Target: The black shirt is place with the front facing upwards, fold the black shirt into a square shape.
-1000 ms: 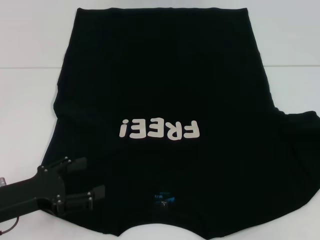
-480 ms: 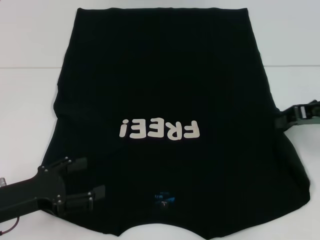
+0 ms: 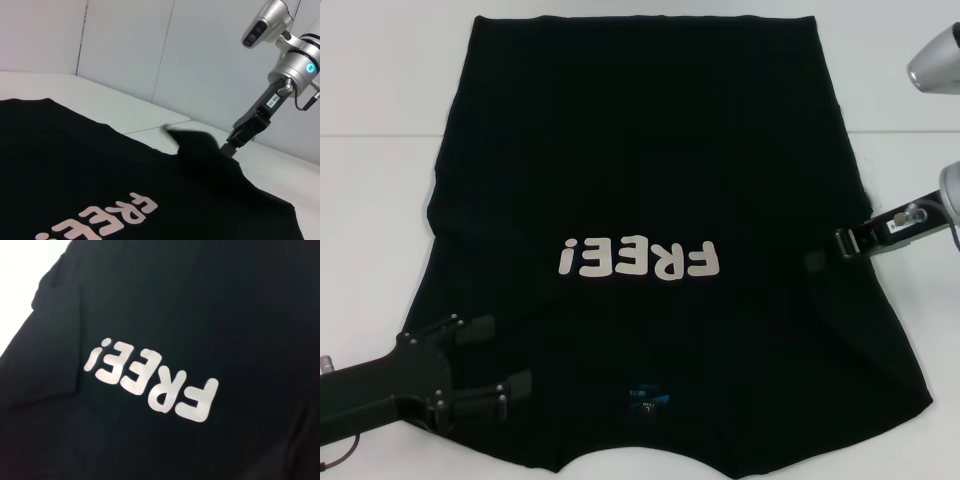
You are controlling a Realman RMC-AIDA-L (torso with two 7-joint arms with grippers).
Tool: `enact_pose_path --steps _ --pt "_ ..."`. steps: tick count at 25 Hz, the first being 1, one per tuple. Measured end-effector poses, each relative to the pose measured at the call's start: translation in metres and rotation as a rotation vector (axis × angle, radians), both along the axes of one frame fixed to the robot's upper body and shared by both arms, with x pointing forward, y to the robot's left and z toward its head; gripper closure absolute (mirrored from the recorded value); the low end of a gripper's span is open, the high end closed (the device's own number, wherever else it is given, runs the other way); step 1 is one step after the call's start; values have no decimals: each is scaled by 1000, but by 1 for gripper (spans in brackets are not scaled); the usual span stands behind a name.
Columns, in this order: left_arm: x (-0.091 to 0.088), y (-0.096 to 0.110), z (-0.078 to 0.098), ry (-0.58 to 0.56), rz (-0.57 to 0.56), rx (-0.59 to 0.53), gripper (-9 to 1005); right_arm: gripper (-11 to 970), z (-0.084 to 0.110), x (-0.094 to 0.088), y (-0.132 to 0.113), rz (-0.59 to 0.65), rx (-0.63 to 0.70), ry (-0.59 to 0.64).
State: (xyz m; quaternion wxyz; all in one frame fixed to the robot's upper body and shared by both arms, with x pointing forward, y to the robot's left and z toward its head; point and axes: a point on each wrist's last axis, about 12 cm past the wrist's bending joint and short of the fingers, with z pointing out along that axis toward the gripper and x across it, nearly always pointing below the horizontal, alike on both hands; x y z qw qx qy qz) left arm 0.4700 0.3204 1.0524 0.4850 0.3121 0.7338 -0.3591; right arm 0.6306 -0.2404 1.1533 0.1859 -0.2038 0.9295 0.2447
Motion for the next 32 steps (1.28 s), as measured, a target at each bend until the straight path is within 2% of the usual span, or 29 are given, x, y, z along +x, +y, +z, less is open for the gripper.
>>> enact_pose_path --steps 7,12,14,15,16,19,20,21,25,26,29,32 --pt "0 2 0 -3 19 -7 47 925 -6 -2 6 17 65 -1" --pt "-1 1 -1 20 30 -34 47 783 -14 -9 4 36 130 -16" --pt "-1 3 0 57 59 -72 47 726 -18 -15 -1 58 185 -51" --pt "0 4 1 73 71 -92 47 698 -22 -24 -6 97 254 -112" --pt "1 8 4 119 104 -135 47 650 -22 -24 -6 97 254 -112" --pt "2 19 12 210 138 -212 47 504 -35 -45 -15 158 363 -242" --pt "2 23 15 236 146 -235 47 456 -46 -58 -20 183 418 -350" --pt "2 28 19 268 156 -263 47 414 -46 -58 -20 183 418 -350" --pt "-1 46 30 409 216 -356 47 246 -71 -89 -25 278 445 -594" --pt "-2 50 32 452 231 -371 47 204 -77 -95 -25 291 444 -624" --pt "-4 63 37 613 289 -373 47 187 -92 -108 -25 334 427 -693" --pt "-4 76 40 784 371 -324 47 175 -102 -118 -23 373 409 -727"
